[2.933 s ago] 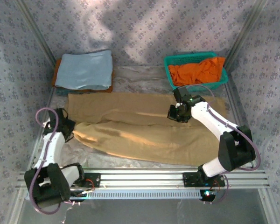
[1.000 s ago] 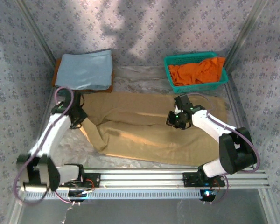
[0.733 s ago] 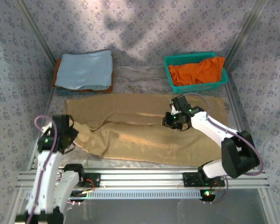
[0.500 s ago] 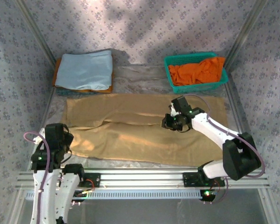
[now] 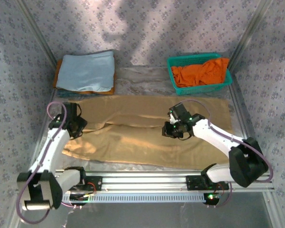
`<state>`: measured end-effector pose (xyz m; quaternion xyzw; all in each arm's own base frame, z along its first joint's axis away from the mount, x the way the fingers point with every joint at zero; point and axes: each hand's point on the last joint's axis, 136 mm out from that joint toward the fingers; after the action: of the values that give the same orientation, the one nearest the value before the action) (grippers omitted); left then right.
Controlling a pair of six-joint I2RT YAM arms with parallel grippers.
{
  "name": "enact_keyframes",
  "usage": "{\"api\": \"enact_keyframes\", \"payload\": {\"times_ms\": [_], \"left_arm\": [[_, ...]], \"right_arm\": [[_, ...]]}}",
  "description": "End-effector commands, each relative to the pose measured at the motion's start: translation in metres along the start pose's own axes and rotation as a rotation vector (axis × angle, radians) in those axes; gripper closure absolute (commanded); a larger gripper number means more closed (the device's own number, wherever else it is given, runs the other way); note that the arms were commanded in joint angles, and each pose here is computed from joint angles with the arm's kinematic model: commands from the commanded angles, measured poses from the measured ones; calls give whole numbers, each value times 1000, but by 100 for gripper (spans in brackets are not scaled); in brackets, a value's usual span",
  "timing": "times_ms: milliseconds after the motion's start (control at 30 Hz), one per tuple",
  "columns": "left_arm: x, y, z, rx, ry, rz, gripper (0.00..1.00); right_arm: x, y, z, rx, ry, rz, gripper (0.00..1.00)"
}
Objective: Fold and stack the trousers
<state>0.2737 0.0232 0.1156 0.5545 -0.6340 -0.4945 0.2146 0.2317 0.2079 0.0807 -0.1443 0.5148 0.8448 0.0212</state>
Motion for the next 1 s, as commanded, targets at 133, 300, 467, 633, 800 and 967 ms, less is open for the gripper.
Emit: {"api": "enact_keyframes", "payload": {"times_ms": [133,300,467,633,800,967], "left_arm": [[-71,-33,-56,134,20,-16,46],[-66,-90,-62,150,38,110,46],[-60,-127,-39,142,89,133,46],[-70,-150,-30,150,152,111,46],[-76,-165,-13,111,213,96,41],[-81,-148,3,96,216,23,32]], "right_arm": [[-8,-17,2,70,-43,17,87],[-16,-29,3,72,-64,16,87],[-23,-32,-2,81,-67,23,87],[-28,-32,-21,69,-108,51,85],[-22,-28,-33,72,-126,62,74],[-11,-20,-54,97,-174,64,65]]}}
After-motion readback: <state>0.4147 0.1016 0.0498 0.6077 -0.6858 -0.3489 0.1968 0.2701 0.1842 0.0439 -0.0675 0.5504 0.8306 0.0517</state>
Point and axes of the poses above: each hand's point on the last joint's axis, 136 mm out from that joint toward the fingers, its own y axis back along the fingers, its own z axis along the line the jaws close on, x = y × z, and after that the axes turned 11 degrees about y, right-handed
